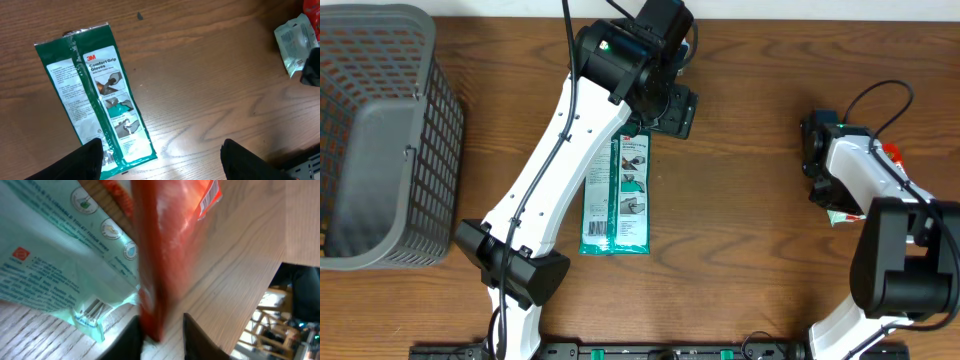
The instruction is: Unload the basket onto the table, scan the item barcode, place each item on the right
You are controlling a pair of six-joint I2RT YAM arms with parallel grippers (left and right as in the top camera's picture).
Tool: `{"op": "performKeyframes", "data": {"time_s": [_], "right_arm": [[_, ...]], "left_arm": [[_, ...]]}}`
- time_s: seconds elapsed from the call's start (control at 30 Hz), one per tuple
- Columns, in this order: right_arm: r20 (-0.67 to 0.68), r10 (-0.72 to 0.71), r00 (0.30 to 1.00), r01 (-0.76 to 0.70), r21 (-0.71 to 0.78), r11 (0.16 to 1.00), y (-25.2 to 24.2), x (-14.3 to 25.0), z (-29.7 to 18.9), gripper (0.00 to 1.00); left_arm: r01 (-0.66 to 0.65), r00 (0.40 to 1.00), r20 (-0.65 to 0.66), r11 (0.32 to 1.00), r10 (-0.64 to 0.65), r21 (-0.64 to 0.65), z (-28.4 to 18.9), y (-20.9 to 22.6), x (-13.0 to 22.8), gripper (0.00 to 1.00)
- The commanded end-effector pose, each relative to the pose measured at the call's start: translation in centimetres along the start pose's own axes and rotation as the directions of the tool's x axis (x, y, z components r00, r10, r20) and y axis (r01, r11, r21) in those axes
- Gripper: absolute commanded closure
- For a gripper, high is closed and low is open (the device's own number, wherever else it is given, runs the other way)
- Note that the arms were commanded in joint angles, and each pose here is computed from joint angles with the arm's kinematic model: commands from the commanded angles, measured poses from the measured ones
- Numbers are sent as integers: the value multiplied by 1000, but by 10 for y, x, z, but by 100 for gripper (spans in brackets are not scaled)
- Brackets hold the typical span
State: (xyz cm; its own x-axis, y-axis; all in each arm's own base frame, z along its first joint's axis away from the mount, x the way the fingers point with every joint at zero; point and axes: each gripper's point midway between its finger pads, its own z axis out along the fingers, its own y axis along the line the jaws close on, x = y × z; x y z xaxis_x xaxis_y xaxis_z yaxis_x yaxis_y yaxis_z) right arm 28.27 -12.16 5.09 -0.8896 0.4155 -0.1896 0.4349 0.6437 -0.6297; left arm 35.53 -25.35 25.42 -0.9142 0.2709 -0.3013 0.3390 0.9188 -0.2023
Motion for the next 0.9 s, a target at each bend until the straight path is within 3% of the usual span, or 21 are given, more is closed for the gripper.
{"op": "performKeyframes", "data": {"time_s": [0.0,0.07,0.1,0.23,0.33,0.37,0.43,0.47,0.5,0.57,0.6,0.87], "right_arm": [[9,3,1000,-3,40,999,-5,-2,4,52],[7,2,1000,-2,38,999,-5,-1,4,27],[4,2,1000,-2,32,999,-4,-1,4,22],[-27,-37,999,35,-46,998,6,-1,-4,15],[-66,-73,995,61,-167,984,20,-3,-23,14],[-70,-127,989,104,-268,958,36,-2,-35,14],[-61,-236,970,179,-476,861,71,7,-59,13],[-11,-337,941,246,-663,708,104,18,-86,12],[27,-379,925,269,-751,603,121,25,-104,12],[119,-433,894,291,-888,356,151,40,-148,12],[144,-442,885,298,-906,300,157,44,-158,13],[327,-497,804,467,-865,186,197,77,-203,3]], "left_arm": [[-13,1000,-6,1000,13,-16,3,3,0,24],[-13,1000,-6,1000,13,-16,3,3,0,24],[-13,1000,-6,1000,13,-16,3,3,0,23],[-44,999,-5,999,44,-19,3,3,0,24],[-44,999,5,995,45,-88,2,15,-2,24],[-40,999,3,992,40,-117,2,21,-1,23],[-37,999,-13,985,35,-169,0,32,3,23],[-29,999,-32,975,23,-222,-2,44,8,23],[-11,999,-45,964,-1,-265,-5,54,12,23],[49,995,-69,939,-77,-339,-9,75,22,23],[64,993,-75,934,-96,-352,-9,81,25,23],[169,945,-186,888,-269,-428,24,141,52,24]]}}
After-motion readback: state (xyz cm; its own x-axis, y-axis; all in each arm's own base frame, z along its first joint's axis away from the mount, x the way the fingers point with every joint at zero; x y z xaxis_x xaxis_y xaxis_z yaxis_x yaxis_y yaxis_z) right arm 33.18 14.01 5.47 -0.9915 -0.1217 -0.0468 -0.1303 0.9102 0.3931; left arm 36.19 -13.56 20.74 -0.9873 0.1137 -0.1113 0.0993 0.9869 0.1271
